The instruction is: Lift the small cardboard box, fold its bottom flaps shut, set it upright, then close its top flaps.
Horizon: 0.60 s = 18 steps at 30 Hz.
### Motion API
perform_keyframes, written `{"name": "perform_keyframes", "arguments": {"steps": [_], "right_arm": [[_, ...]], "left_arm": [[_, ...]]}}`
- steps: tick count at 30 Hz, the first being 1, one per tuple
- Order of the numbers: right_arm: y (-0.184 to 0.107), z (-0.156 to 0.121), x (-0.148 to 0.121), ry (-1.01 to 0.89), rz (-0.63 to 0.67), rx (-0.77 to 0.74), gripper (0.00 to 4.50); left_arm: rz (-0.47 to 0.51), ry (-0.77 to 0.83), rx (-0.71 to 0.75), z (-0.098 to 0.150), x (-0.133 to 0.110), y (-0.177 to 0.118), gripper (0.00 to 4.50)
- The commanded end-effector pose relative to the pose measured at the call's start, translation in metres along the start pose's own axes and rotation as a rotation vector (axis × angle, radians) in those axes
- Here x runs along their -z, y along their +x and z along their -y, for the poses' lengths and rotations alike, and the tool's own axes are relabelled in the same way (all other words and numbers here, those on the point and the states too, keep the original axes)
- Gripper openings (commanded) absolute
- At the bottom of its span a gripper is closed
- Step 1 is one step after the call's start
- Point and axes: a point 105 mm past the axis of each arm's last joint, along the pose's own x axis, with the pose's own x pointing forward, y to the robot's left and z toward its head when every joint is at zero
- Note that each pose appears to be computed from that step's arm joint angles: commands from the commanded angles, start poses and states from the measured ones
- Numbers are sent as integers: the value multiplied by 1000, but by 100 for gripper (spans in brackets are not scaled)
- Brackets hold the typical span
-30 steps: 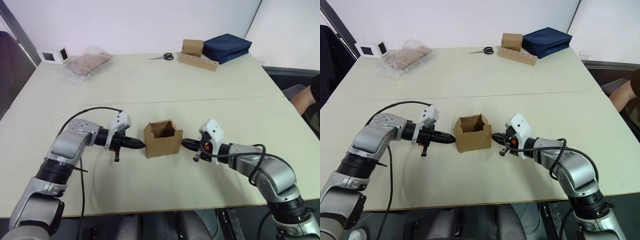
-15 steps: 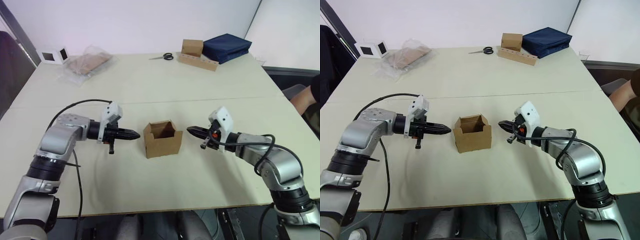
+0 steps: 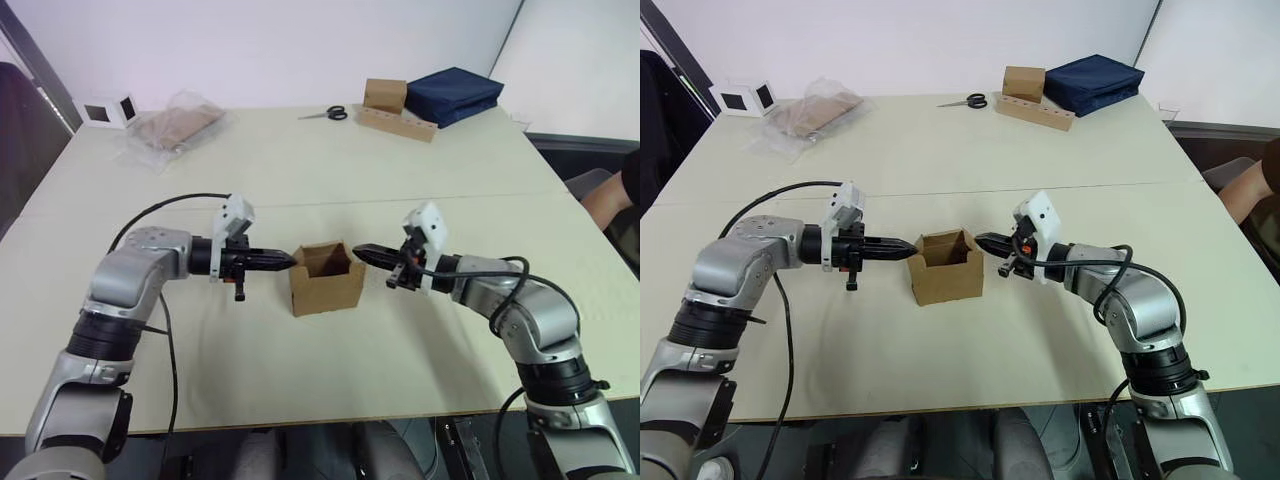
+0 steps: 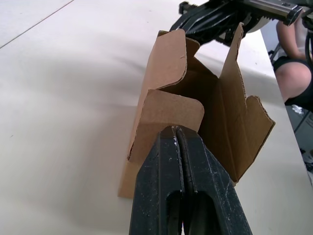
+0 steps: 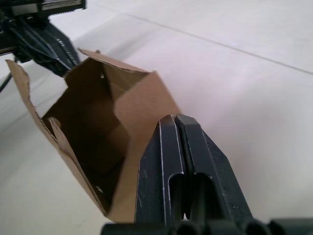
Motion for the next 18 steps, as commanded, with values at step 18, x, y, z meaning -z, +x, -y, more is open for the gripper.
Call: {"name": "perform_keyframes", "arguments": {"steps": [18], "right_arm": [[11, -5, 18, -46, -66, -45, 0]], "left_arm": [[-47, 57, -28, -2, 8, 15, 1]]}}
